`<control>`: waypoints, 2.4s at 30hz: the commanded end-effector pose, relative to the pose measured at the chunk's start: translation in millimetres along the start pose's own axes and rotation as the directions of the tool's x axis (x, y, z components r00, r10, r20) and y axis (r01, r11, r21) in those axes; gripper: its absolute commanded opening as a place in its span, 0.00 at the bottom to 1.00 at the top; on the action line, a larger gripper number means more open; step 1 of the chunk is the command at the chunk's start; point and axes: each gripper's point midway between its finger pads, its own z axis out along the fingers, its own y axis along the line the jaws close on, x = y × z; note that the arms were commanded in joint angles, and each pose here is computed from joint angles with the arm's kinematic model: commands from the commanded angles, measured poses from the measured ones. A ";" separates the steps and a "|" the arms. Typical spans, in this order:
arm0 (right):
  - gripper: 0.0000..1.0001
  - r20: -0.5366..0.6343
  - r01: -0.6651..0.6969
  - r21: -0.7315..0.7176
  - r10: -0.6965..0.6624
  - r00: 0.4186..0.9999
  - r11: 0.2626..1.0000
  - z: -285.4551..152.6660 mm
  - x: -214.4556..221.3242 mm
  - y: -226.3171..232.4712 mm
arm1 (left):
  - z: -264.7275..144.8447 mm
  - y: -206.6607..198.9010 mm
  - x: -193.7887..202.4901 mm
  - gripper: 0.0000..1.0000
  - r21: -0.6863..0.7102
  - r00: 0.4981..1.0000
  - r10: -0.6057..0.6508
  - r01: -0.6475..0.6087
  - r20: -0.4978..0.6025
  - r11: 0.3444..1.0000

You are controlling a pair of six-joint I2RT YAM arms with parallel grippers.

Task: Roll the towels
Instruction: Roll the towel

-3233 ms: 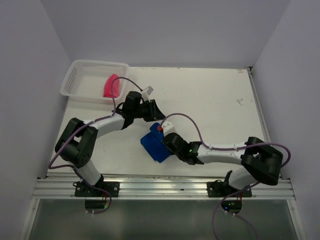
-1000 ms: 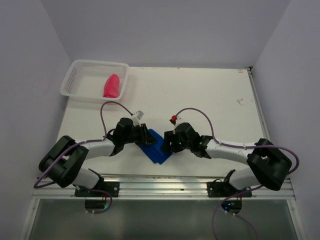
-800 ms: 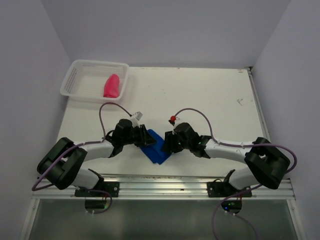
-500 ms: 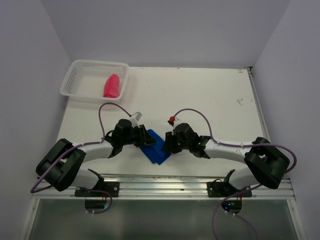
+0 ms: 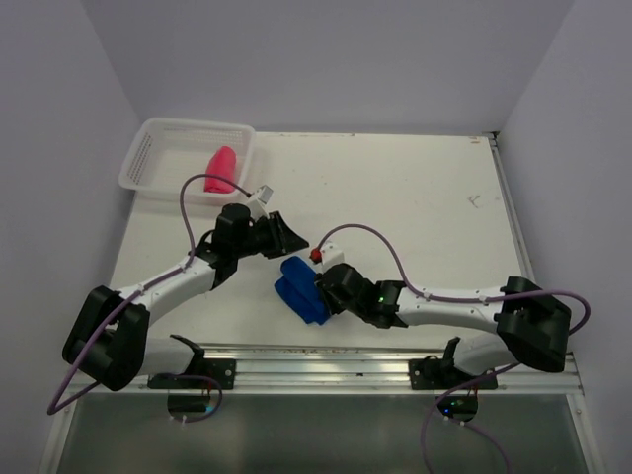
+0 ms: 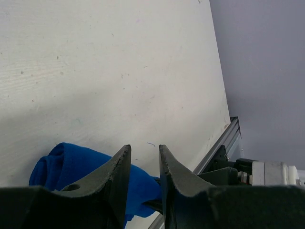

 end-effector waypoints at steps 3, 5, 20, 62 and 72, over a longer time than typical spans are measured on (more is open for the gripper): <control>0.26 0.046 0.166 0.213 -0.179 0.983 0.963 -5.1 -26.2 -10.1 | -4.7 -14.4 -7.9 0.34 0.036 1.000 0.012 -0.012 0.001 0.999; 0.26 0.018 0.236 0.262 -0.249 0.968 0.936 -3.9 -19.8 -9.8 | -4.7 -15.5 -7.7 0.34 0.041 1.000 0.012 -0.012 -0.003 0.999; 0.27 -0.103 0.583 0.416 -0.601 0.792 0.698 -0.7 -1.1 38.7 | -18.7 -10.5 21.6 0.34 0.064 0.997 -0.059 0.062 -0.050 0.996; 0.68 -0.014 -0.158 -0.207 0.158 0.987 0.966 -13.6 -20.5 51.2 | -41.9 69.4 102.4 0.33 -0.136 0.986 -0.132 0.118 -0.099 0.984; 0.72 -0.044 -0.190 -0.179 0.185 0.982 0.965 -4.4 2.7 41.1 | -51.1 73.5 103.8 0.33 -0.171 0.988 -0.127 0.111 -0.084 0.979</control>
